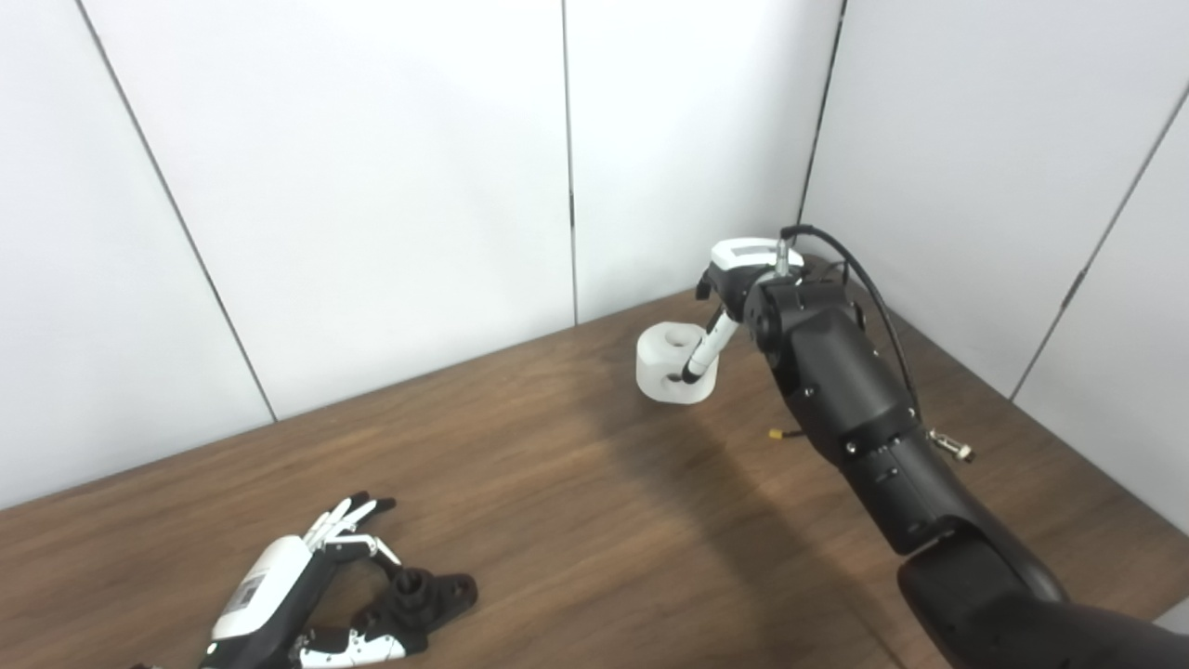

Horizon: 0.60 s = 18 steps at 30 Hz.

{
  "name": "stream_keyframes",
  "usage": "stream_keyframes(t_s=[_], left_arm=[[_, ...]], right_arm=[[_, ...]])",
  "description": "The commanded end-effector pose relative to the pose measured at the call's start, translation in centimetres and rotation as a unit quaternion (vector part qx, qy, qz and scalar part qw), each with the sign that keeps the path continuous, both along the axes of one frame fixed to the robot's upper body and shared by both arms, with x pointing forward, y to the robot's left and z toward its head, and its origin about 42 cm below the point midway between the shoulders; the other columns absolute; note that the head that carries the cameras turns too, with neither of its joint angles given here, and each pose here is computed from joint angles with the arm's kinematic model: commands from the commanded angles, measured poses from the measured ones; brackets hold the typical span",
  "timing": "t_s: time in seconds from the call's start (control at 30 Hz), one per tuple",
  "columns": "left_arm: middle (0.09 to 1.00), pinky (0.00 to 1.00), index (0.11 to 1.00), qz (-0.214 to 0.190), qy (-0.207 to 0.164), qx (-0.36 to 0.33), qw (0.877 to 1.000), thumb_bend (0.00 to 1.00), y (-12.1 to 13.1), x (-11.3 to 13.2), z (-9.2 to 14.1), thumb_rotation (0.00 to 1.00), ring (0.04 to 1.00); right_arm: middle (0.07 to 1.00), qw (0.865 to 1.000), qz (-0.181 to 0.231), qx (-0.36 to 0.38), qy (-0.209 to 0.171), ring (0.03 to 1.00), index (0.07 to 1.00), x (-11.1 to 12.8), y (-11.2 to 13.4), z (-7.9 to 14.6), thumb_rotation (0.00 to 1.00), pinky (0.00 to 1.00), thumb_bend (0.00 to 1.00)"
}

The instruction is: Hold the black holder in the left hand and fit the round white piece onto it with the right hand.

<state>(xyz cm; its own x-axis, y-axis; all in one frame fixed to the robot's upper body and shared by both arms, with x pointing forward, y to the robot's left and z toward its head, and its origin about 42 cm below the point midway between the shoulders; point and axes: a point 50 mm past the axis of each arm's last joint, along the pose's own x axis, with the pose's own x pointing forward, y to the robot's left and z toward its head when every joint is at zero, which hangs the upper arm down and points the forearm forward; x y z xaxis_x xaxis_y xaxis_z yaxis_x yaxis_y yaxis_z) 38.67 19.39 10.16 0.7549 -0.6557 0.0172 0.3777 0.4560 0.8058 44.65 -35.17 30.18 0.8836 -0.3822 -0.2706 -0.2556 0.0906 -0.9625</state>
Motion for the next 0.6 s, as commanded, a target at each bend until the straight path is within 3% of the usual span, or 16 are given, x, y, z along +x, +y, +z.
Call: stream_keyframes(t_s=[0.0, 0.57], left_arm=[[0.932, 1.00, 0.483, 0.039, 0.097, 0.075, 0.992, 0.52, 3.8, -3.8, -5.7, 0.05, 1.000], [0.936, 1.00, 0.483, 0.039, 0.102, 0.072, 0.991, 0.52, 3.6, -4.3, -5.5, 0.05, 1.000]], right_arm=[[1.000, 0.999, -0.003, -0.009, -0.050, 1.000, 0.843, 0.6, -0.3, 2.7, 0.38, 0.99, 0.94], [1.000, 0.999, 0.001, 0.013, -0.051, 1.000, 0.820, 1.5, -0.6, 0.7, 0.37, 0.95, 0.96]])
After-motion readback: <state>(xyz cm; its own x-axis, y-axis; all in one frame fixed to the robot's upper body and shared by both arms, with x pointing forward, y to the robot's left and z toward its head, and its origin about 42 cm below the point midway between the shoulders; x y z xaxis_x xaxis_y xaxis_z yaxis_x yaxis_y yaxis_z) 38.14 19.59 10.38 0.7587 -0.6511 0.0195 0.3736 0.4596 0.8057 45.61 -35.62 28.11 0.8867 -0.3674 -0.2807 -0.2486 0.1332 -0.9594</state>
